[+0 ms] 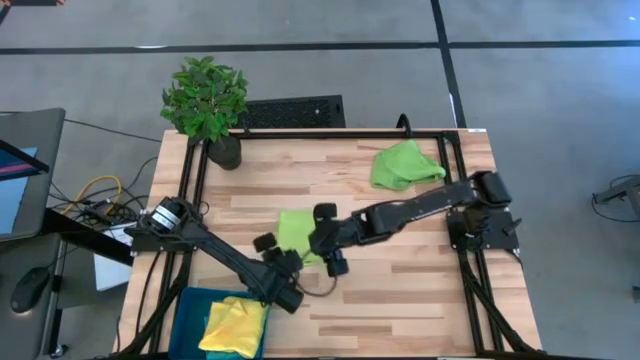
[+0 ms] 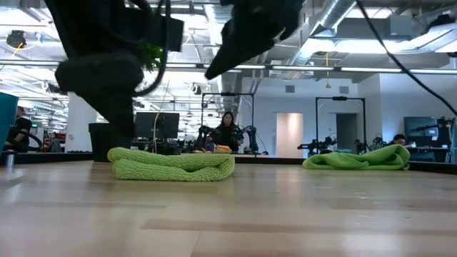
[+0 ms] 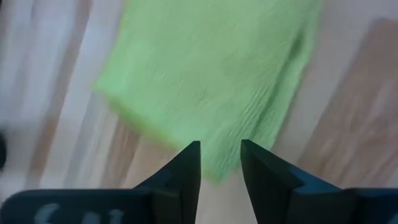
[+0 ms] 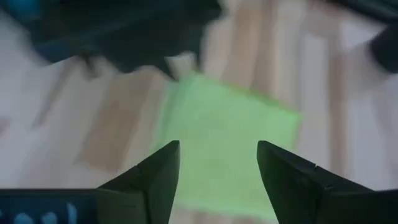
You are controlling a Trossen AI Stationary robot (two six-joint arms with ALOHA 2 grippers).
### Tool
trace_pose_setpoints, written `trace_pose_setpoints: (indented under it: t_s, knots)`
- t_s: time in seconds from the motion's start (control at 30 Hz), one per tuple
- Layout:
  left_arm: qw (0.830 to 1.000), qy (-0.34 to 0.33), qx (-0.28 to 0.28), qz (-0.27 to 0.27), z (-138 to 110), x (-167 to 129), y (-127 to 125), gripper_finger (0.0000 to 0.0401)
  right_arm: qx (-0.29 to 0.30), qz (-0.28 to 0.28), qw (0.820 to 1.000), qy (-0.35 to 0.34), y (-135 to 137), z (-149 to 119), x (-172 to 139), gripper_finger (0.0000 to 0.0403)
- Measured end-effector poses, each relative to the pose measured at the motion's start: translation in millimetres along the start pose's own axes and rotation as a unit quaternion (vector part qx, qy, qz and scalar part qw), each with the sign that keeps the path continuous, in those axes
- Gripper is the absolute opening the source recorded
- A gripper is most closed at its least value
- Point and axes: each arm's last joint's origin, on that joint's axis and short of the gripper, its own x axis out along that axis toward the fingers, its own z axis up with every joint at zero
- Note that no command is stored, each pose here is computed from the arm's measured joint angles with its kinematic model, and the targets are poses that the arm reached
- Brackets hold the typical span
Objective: Fold microfiber towels
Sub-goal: Put the light green microfiber towel into the bin
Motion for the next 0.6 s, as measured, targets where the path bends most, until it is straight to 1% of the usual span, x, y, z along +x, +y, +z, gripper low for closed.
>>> trace_pose_setpoints:
  t_s: [0.1,0.2,0.3,0.47,0.6]
  knots:
    - [0.998,-0.036,0.039,-0.022,3,8,-7,0.0101,-0.01,0.013,1.0,-0.006,17,3,-3,0.0239]
    - [0.996,-0.051,0.073,-0.016,2,12,-7,0.0098,-0.024,0.024,0.999,-0.006,31,5,-3,0.0239]
    - [0.994,-0.054,0.094,-0.019,-1,16,-9,0.0098,-0.034,0.032,0.999,0.002,41,3,1,0.0239]
    - [0.989,-0.066,0.124,-0.036,-3,23,-13,0.0098,-0.038,0.034,0.999,-0.009,47,6,-1,0.024]
    - [0.989,-0.056,0.128,-0.049,-3,26,-13,0.0098,-0.036,0.033,0.999,-0.016,46,7,-1,0.024]
